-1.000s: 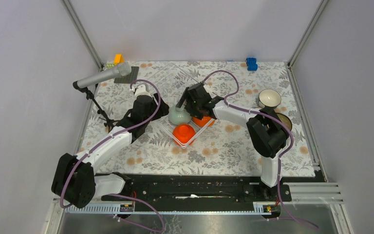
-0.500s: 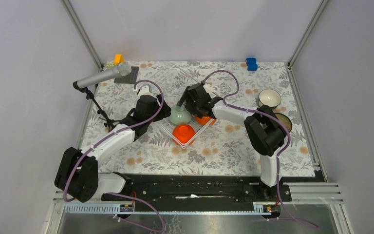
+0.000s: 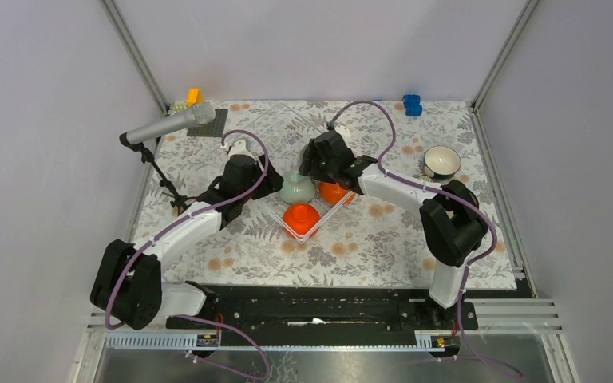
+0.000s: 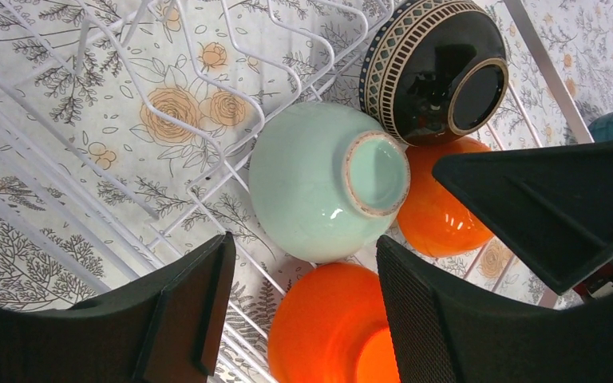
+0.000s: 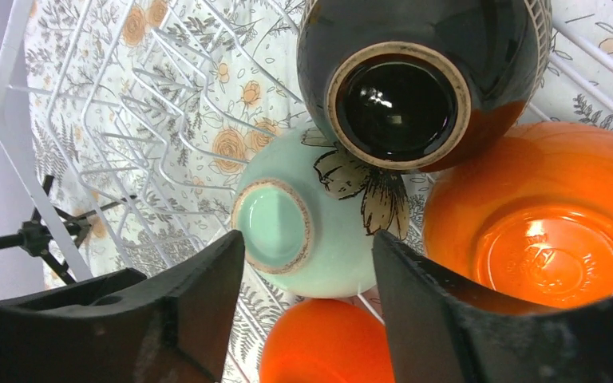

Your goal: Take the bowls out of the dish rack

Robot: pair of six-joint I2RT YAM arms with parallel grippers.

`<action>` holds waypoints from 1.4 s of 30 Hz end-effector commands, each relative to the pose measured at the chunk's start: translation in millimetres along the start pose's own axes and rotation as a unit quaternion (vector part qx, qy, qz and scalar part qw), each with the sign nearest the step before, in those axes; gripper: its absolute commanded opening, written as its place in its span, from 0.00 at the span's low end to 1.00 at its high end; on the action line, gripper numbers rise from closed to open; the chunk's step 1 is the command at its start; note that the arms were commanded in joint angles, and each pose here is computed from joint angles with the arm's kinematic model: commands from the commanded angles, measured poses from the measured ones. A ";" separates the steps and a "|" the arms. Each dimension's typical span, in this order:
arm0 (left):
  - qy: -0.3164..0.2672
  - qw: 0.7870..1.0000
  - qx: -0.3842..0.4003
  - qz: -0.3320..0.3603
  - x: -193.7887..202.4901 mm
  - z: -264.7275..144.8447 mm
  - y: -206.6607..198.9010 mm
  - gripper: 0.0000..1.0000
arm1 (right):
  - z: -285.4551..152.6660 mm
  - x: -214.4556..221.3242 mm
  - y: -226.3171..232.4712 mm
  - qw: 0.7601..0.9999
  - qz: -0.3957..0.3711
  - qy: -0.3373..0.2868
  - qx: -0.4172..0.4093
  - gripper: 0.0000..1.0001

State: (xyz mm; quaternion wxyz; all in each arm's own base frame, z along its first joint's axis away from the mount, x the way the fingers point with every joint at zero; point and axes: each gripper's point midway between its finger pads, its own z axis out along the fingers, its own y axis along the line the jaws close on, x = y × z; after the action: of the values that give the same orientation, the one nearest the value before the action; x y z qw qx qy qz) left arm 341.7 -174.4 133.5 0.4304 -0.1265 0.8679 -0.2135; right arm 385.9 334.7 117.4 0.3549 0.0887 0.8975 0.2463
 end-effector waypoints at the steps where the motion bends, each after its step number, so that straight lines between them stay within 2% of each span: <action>1: -0.021 0.999 0.038 -0.019 -18.3 -3.0 -21.6 0.70 | -3.8 -10.9 4.3 0.999 -0.054 0.006 -0.004 0.62; 4: -0.017 0.999 0.041 -0.021 -18.0 -1.7 -24.4 0.70 | 4.5 -4.7 5.6 0.997 -0.070 0.025 -0.007 0.56; 13: -0.014 0.999 0.041 -0.022 -16.8 -3.2 -24.0 0.70 | 29.5 17.0 -4.0 0.995 -0.069 0.072 -0.007 0.51; 19: 0.001 0.998 0.045 -0.032 -8.7 1.9 -24.5 0.73 | 31.3 24.5 -29.7 0.995 -0.027 0.094 -0.014 0.22; 23: 0.008 0.996 0.065 -0.052 -5.7 8.8 -33.7 0.86 | 31.5 26.2 -41.1 0.993 0.005 0.109 -0.038 0.05; 26: 0.021 0.995 0.077 -0.058 -1.8 14.1 -39.8 0.92 | 32.1 27.2 -46.2 0.993 0.005 0.115 -0.040 0.04; 32: 0.046 0.990 0.098 -0.086 7.2 23.1 -50.2 0.98 | 33.6 24.0 -52.7 0.992 0.005 0.116 -0.038 0.04; 36: 0.047 0.989 0.083 -0.117 8.5 26.8 -46.7 0.99 | 35.1 21.6 -54.5 0.992 0.007 0.118 -0.040 0.04; 42: 0.051 0.979 0.007 -0.196 8.9 36.2 -31.2 0.99 | 37.2 20.3 -50.9 0.992 0.006 0.119 -0.046 0.04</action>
State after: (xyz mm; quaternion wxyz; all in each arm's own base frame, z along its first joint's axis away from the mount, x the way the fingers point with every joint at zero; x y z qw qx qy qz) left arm 352.4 -218.3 116.1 0.3462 -0.2087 0.8590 -0.3141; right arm 401.7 335.2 91.9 0.2758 0.0345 0.8950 0.3488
